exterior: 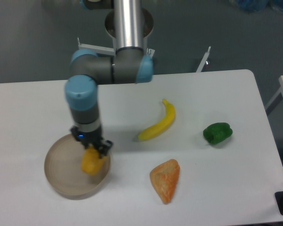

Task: Pick up the yellow pepper from the plate

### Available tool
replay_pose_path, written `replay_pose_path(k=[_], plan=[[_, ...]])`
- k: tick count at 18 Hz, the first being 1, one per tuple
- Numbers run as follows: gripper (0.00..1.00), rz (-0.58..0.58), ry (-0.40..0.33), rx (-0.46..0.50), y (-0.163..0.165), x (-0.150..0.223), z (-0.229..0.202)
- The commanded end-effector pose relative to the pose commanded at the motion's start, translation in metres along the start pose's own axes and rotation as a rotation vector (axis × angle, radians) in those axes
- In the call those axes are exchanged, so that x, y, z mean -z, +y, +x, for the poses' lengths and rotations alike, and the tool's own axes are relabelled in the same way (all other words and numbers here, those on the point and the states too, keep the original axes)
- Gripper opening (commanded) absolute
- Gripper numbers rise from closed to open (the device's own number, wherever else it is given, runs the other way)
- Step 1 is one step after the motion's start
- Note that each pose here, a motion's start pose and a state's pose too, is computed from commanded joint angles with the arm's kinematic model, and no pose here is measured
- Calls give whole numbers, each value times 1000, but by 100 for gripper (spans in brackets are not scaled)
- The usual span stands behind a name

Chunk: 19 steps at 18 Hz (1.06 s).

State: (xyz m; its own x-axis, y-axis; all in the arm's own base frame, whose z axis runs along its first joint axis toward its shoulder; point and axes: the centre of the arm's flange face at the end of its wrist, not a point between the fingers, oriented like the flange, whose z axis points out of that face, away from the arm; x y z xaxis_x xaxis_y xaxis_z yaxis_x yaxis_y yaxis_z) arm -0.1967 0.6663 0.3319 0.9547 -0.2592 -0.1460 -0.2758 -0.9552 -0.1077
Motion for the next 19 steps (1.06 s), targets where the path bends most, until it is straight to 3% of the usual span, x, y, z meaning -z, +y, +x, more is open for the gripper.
replay_pose_path(k=[3,7,12,19], plan=[[48,2,-24,-15,41,9,-60],[48,1,-49,-10,67,13,-108],[48,-3,-64,-18,75,5,-141],[48,-8,-63,-1,82,1,-148]])
